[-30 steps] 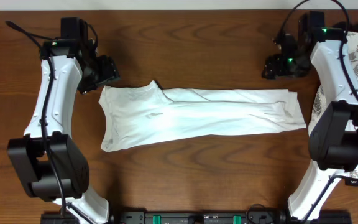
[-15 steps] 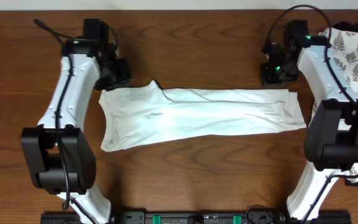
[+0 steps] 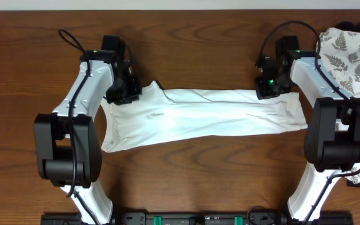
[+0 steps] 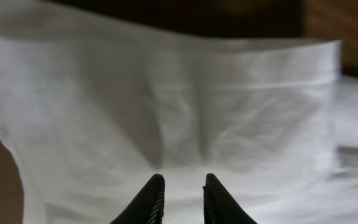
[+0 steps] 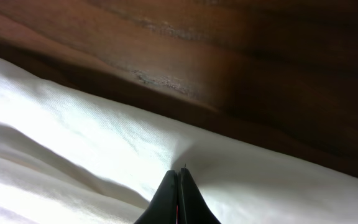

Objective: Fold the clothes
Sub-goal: 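Lower both grippers onto the folded shirt's top edge and grasp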

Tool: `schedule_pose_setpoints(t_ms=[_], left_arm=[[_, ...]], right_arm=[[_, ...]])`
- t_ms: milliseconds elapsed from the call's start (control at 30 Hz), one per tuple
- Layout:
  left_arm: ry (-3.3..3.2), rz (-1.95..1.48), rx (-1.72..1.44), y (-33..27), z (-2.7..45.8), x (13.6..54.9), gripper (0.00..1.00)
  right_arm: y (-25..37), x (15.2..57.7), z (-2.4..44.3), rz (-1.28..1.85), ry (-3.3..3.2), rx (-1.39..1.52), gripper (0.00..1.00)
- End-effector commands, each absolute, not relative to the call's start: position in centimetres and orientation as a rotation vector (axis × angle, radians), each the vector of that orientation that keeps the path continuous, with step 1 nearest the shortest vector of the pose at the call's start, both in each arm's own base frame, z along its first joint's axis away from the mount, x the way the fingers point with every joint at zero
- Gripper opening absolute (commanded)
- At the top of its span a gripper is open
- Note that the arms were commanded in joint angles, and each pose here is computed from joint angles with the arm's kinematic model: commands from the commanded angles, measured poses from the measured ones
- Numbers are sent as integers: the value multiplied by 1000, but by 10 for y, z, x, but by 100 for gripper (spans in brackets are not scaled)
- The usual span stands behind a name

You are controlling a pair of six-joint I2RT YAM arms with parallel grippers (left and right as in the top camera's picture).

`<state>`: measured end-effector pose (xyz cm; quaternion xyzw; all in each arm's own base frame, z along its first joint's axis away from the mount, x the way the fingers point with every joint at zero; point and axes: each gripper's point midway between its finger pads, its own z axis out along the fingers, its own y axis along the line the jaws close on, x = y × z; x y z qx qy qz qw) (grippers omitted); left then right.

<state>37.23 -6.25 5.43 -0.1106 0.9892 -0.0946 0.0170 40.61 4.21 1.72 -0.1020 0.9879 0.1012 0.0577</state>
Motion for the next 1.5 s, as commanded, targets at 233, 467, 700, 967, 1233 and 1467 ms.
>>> schedule_pose_setpoints(t_ms=[233,467,700,967,1233,1467], left_arm=[[3198,-246,-418,-56,21,339,23],[3228,-145,-436,-45,5,323,24],[3260,-118,-441,-42,-4,310,24],[3152,46,-375,-21,-7,335,24],[3077,24,-293,-8,-19,361,24],[2992,-3,-290,2,-14,387,24]], right_arm=[[44,383,4,323,3053,-269,1],[44,379,-9,322,3048,-247,4],[44,379,-11,322,3044,-247,6],[47,398,-10,309,2969,-261,1],[62,426,-6,301,2853,-263,1],[83,463,8,299,2680,-286,9]])
